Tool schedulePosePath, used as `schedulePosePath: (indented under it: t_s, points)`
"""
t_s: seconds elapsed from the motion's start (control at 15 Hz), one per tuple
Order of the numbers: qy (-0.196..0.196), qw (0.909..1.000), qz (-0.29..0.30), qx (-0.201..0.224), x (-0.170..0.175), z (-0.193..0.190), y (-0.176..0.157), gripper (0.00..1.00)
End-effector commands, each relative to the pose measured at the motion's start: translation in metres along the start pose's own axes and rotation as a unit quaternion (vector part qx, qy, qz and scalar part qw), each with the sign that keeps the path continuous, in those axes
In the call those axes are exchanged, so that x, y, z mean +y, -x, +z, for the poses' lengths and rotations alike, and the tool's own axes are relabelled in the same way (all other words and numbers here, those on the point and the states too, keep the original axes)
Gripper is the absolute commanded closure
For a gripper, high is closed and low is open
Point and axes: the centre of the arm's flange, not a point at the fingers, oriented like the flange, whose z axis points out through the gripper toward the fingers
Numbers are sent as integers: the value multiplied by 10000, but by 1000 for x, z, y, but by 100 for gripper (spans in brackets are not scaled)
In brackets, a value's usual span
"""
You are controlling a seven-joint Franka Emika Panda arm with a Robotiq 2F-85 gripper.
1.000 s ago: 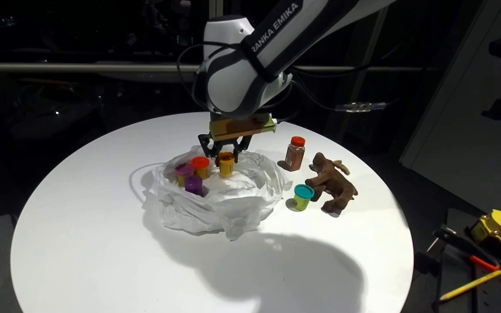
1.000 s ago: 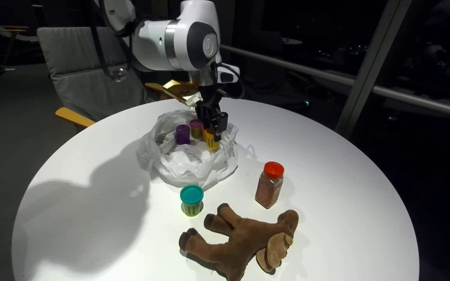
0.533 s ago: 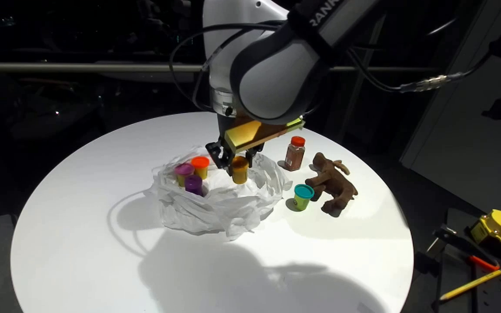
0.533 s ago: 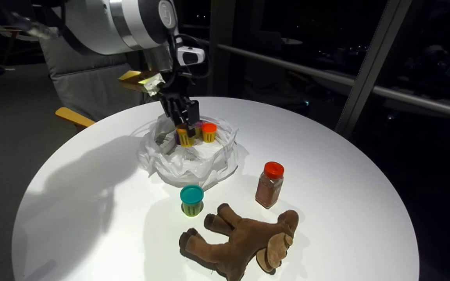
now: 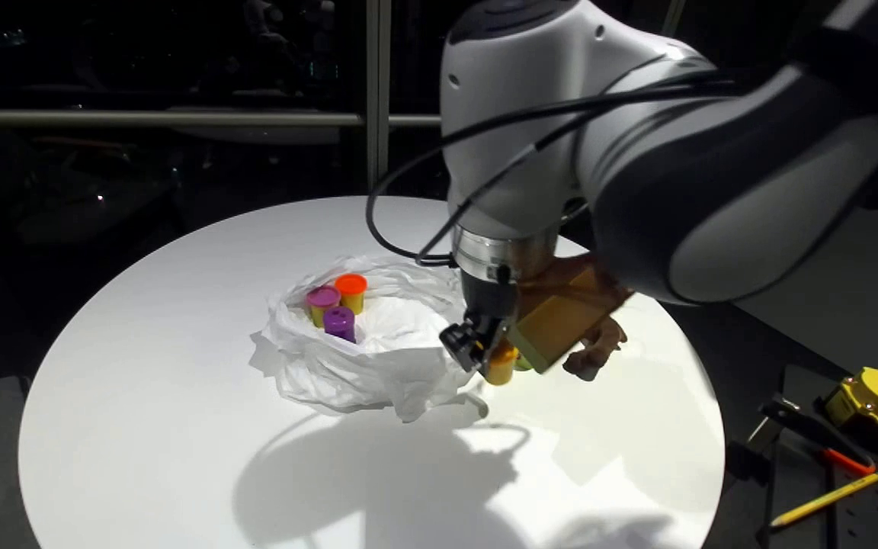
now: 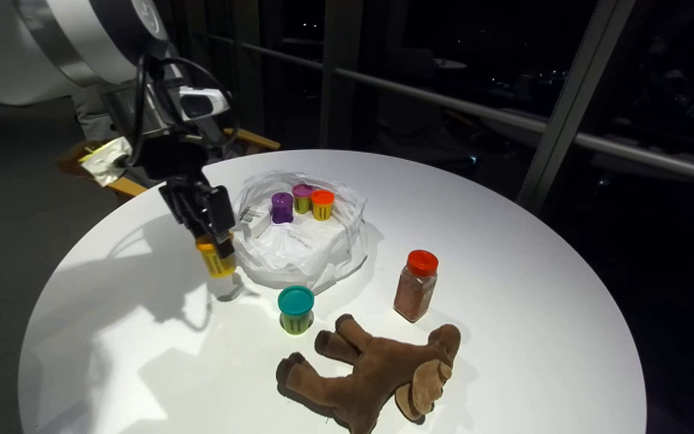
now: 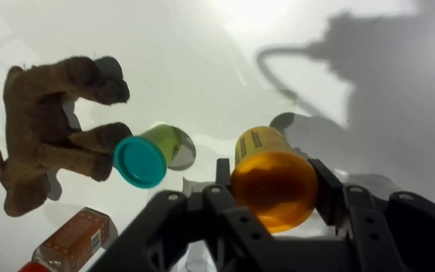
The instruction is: Remove the contents from the bag and put them on the table.
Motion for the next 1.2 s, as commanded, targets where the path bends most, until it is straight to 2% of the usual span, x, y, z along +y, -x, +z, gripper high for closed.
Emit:
schedulePosePath:
  t_s: [0.0, 0.13, 0.27, 0.4, 0.6, 0.8, 1.13]
  points:
    - [-9, 9998, -89, 152, 33, -24, 83, 72]
    - [21, 9995, -268, 160, 41, -21, 107, 72]
    - [46, 9991, -366, 227, 50, -13, 114, 72]
    - [-55, 9987, -373, 340, 56, -2, 107, 72]
    - [-207, 9979, -322, 517, 74, 11, 73, 72]
    - [-448, 9972, -321, 510, 83, 22, 47, 72]
    - [-759, 9923, -827, 516, 77, 34, 33, 72]
